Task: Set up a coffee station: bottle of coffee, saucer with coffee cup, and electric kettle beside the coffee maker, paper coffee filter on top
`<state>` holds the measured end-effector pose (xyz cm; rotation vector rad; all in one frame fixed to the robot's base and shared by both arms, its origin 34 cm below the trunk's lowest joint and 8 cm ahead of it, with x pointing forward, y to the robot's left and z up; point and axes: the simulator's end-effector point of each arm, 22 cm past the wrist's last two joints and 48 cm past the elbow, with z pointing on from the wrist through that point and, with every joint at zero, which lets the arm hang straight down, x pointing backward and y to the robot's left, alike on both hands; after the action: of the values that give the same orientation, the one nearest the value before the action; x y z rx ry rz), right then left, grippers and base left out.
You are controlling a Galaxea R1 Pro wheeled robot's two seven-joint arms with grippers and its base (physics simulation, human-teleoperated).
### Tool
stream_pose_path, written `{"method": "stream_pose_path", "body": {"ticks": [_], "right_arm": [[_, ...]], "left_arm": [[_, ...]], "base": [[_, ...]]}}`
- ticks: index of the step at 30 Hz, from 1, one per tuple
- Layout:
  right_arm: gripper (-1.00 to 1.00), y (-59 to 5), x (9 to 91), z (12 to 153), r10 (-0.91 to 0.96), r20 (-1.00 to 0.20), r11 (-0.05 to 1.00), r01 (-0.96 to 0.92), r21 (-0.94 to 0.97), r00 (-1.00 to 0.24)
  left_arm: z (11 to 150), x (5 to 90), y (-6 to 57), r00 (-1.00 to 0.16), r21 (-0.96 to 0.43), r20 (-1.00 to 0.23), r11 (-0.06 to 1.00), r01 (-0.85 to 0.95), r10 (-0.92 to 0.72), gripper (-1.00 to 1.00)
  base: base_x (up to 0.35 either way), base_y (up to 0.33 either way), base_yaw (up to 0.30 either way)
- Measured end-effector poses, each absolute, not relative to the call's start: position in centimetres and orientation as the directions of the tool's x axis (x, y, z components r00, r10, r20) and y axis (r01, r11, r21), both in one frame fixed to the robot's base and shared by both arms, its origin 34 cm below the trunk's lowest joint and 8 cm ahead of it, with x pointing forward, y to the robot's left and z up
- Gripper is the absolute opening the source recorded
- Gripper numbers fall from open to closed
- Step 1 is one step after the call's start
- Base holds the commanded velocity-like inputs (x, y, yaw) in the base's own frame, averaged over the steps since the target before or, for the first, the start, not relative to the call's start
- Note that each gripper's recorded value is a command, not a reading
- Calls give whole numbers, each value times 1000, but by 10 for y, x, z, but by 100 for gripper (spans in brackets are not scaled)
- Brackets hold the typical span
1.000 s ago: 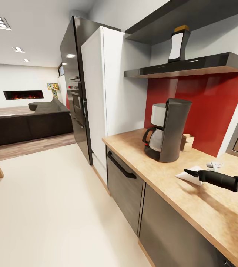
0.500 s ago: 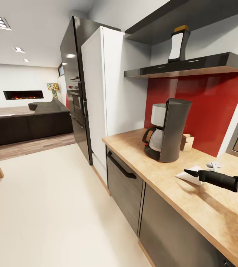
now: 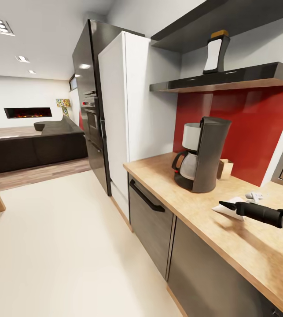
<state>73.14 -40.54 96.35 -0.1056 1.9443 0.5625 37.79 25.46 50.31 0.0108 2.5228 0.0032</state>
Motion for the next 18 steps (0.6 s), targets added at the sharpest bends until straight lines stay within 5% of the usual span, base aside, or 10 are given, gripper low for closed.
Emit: {"method": "stream_pose_path", "body": {"ticks": [18], "right_arm": [[100, -405, 731, 964, 177, -883, 885, -322, 336, -436]], "left_arm": [[503, 378, 255, -815, 5, -580, 1000, 7, 9, 100]], "base": [[15, 2, 0]]}}
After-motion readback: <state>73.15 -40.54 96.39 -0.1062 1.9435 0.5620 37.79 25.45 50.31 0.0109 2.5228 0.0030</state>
